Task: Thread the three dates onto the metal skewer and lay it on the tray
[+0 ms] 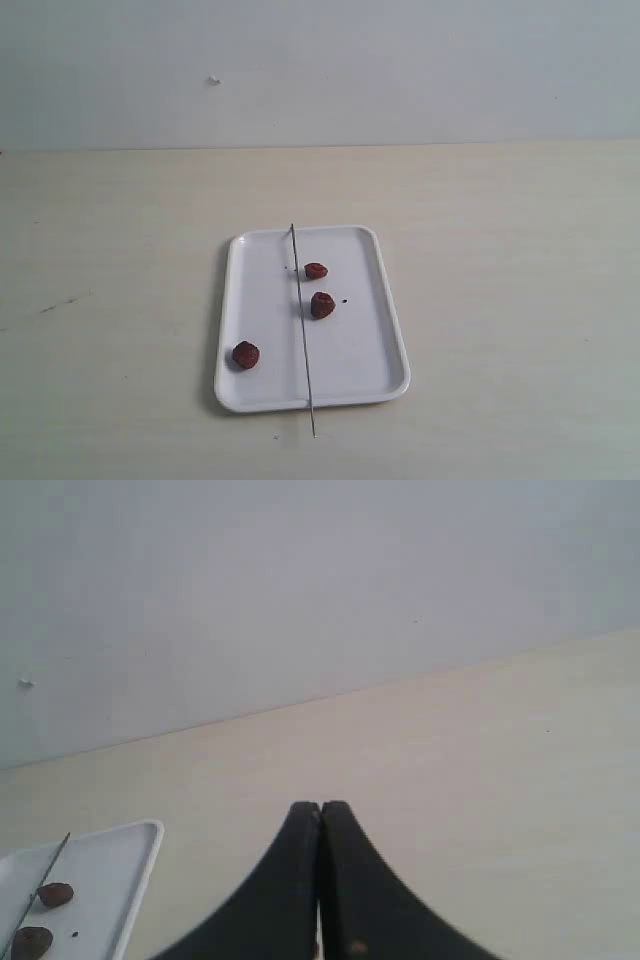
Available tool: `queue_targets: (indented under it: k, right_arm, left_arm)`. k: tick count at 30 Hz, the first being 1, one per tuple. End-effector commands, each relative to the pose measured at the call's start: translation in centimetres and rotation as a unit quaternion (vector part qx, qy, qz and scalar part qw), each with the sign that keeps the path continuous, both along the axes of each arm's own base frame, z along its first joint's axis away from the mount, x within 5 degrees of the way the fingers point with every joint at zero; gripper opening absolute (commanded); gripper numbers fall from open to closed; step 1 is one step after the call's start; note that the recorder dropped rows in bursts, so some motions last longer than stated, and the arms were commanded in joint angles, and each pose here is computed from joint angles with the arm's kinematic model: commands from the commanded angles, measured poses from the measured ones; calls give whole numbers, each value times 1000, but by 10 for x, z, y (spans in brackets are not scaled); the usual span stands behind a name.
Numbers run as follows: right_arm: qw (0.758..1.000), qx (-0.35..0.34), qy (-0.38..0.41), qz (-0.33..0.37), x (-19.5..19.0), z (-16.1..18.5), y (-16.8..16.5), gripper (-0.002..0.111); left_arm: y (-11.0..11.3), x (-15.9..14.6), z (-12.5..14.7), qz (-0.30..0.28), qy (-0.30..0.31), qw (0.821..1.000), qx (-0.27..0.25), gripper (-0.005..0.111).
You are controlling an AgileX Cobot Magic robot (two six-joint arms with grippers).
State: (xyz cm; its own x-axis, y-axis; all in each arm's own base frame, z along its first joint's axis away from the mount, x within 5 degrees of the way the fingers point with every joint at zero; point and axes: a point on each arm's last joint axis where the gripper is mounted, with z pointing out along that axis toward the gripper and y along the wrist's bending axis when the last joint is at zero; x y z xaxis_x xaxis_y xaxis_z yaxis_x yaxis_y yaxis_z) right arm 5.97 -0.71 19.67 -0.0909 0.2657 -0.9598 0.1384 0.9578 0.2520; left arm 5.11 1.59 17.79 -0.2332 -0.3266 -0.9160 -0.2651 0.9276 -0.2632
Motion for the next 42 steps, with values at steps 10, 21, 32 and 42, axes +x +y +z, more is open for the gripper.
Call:
queue_targets:
  k: [10, 21, 32, 42]
  right_arm:
    - [1000, -3, -5, -2, 0, 0, 0, 0]
    - [999, -29, -46, 4, 1, 8, 0, 0]
    - [946, 52, -317, 47, -11, 55, 7, 0]
    - [906, 106, -405, 58, -16, 138, 4, 0]
  left_arm:
    - [0, 0, 1, 1, -4, 1000, 2, 0]
    - [0, 0, 1, -3, -4, 1000, 1, 0]
    - [0, 0, 1, -3, -4, 1000, 1, 0]
    - [0, 0, 1, -3, -4, 1000, 1, 0]
